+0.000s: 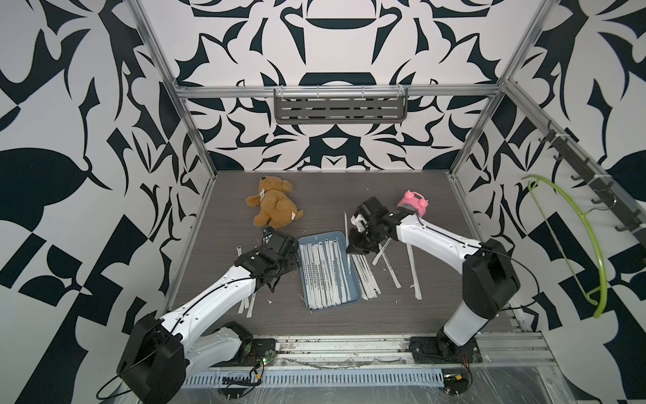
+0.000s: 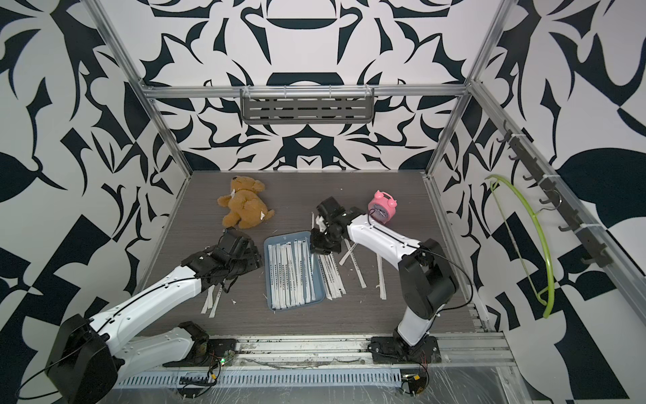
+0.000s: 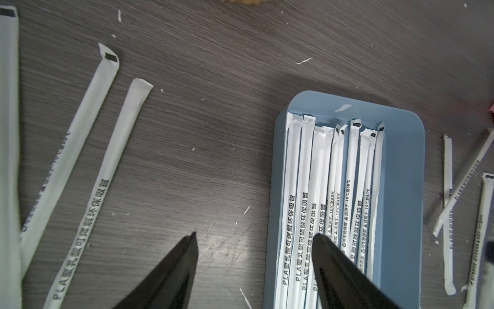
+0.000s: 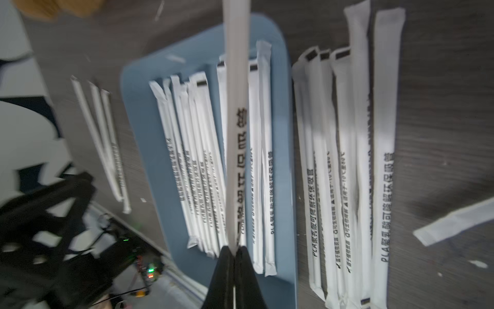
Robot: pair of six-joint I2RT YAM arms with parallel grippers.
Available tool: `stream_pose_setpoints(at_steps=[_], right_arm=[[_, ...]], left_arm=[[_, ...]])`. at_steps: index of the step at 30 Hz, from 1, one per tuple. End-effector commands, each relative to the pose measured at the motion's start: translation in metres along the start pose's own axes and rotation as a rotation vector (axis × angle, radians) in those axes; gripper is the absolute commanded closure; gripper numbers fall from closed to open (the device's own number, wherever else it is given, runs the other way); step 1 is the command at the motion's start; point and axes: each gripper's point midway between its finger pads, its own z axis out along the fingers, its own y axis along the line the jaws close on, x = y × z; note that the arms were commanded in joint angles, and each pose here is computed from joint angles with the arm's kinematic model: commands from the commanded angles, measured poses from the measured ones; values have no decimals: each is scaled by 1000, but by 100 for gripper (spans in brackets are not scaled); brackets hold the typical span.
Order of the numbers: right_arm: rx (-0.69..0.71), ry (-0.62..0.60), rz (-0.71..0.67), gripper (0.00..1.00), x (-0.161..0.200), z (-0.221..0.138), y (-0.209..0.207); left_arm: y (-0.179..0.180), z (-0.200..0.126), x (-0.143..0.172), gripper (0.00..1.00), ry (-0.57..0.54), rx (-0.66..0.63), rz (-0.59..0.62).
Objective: Put the straws into the storage box
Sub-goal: Place the straw in the storage box.
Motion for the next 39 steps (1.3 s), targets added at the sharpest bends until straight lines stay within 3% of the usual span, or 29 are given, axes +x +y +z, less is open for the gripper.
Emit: stream_pose_setpoints(at_steps=[1, 5, 13, 29, 39], right_arm=[[322, -15, -72, 97, 24, 9, -34], [417, 1, -107, 97, 39, 23, -40], [478, 72, -152, 96, 45, 41, -54], [474, 74, -141, 86, 37, 61, -45], [467, 55, -149, 77, 35, 49, -39]], left_arm=[[8, 0, 6, 27, 6, -6, -26], [7, 5, 13, 27, 24, 15, -48], [4, 13, 18, 28, 49, 25, -47], [6, 15, 20, 28, 49, 22, -44], [4, 16, 19, 29, 50, 25, -41]])
